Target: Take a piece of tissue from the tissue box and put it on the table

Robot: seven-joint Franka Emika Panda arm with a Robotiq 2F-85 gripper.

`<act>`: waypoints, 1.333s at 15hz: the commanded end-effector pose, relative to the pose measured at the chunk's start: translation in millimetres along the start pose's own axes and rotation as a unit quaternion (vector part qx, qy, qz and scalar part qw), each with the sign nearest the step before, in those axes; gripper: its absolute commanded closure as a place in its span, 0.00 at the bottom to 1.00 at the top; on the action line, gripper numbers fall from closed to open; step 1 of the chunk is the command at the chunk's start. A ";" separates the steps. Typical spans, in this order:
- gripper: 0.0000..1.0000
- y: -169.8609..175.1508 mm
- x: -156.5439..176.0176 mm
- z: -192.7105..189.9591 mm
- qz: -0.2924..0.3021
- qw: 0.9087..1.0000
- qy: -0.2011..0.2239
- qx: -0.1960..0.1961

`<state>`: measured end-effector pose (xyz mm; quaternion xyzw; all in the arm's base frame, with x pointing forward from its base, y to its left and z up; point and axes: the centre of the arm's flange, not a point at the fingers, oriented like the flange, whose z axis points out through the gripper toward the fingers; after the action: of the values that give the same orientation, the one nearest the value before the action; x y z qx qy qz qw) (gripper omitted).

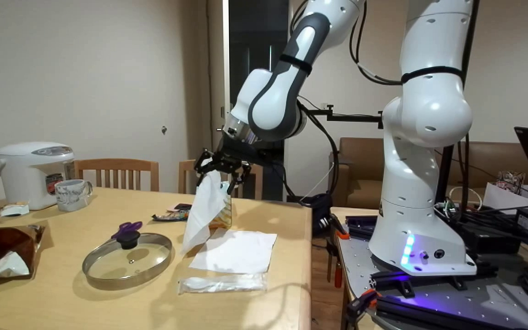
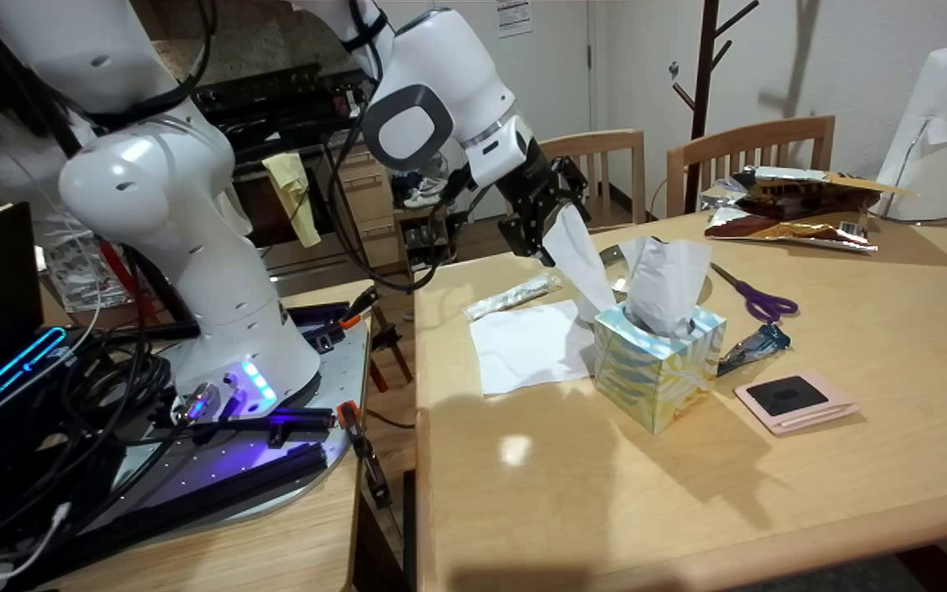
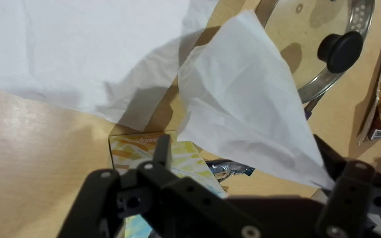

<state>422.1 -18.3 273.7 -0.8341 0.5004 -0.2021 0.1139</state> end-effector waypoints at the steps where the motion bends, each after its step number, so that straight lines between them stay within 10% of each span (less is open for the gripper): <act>1: 0.00 9.6 -7.9 -2.9 0.020 1.000 -0.012 0.005; 11: 0.00 53.7 -4.9 -5.2 0.022 0.965 -0.093 -0.246; 20: 0.00 34.3 -16.1 -27.5 -0.001 0.966 -0.113 -0.234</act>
<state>379.8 -24.7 272.7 -0.8550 0.5175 -0.0019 -0.0323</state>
